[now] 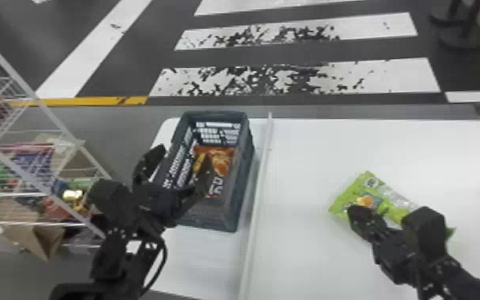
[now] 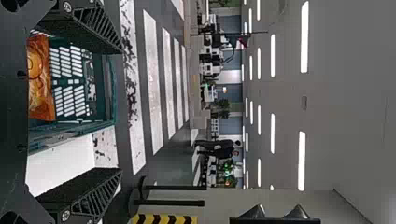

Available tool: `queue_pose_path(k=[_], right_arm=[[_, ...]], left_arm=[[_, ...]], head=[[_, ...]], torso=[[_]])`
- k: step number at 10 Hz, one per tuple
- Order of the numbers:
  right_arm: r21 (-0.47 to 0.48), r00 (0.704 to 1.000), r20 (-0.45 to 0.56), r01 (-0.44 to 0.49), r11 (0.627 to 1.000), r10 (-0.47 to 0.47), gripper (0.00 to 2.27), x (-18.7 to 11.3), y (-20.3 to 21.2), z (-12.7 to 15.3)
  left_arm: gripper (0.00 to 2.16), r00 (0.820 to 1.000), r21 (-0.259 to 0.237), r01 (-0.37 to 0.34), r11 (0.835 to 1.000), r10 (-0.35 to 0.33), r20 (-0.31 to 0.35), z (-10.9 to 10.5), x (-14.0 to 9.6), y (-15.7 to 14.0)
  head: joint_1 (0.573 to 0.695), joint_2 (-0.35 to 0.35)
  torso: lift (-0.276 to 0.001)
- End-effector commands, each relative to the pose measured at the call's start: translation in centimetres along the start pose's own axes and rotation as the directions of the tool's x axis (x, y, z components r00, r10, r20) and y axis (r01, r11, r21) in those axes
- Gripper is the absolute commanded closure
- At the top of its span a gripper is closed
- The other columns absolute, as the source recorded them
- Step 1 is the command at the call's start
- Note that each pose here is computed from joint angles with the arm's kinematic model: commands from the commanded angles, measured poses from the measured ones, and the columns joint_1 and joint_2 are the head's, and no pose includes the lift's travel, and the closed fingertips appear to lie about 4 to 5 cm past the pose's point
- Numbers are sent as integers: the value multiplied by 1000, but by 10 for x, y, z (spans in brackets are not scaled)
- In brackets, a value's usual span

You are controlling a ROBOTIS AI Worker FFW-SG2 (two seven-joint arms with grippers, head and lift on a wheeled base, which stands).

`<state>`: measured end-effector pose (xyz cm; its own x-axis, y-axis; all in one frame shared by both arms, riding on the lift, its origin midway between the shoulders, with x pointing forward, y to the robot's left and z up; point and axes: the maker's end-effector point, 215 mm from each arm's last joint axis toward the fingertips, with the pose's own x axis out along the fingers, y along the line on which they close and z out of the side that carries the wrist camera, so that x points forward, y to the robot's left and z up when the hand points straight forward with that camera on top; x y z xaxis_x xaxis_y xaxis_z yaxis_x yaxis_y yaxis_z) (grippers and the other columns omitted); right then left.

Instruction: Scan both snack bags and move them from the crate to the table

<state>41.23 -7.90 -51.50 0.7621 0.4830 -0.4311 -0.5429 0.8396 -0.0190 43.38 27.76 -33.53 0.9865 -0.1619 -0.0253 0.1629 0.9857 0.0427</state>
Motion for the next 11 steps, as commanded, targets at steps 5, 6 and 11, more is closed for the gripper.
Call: queue_pose_path(k=[5,6,11], right_arm=[[-53,990,-133,-49,997,42,2256,45,-5,-30],[-63,990,-140,-43,997,34,2253,50,-13,-29],[-91,984,-179,1,996,-17,2253,66,-53,-33]], left_arm=[[124,1000,-30,7,1000,-7,-10,-9,0,0],[130,1000,-31,7,999,-7,-13,-11,0,0],[134,1000,-39,15,999,-16,-18,-15,0,-4]], head=[[695,270],[695,268],[695,230]], torso=[[-35],[-35],[-35]])
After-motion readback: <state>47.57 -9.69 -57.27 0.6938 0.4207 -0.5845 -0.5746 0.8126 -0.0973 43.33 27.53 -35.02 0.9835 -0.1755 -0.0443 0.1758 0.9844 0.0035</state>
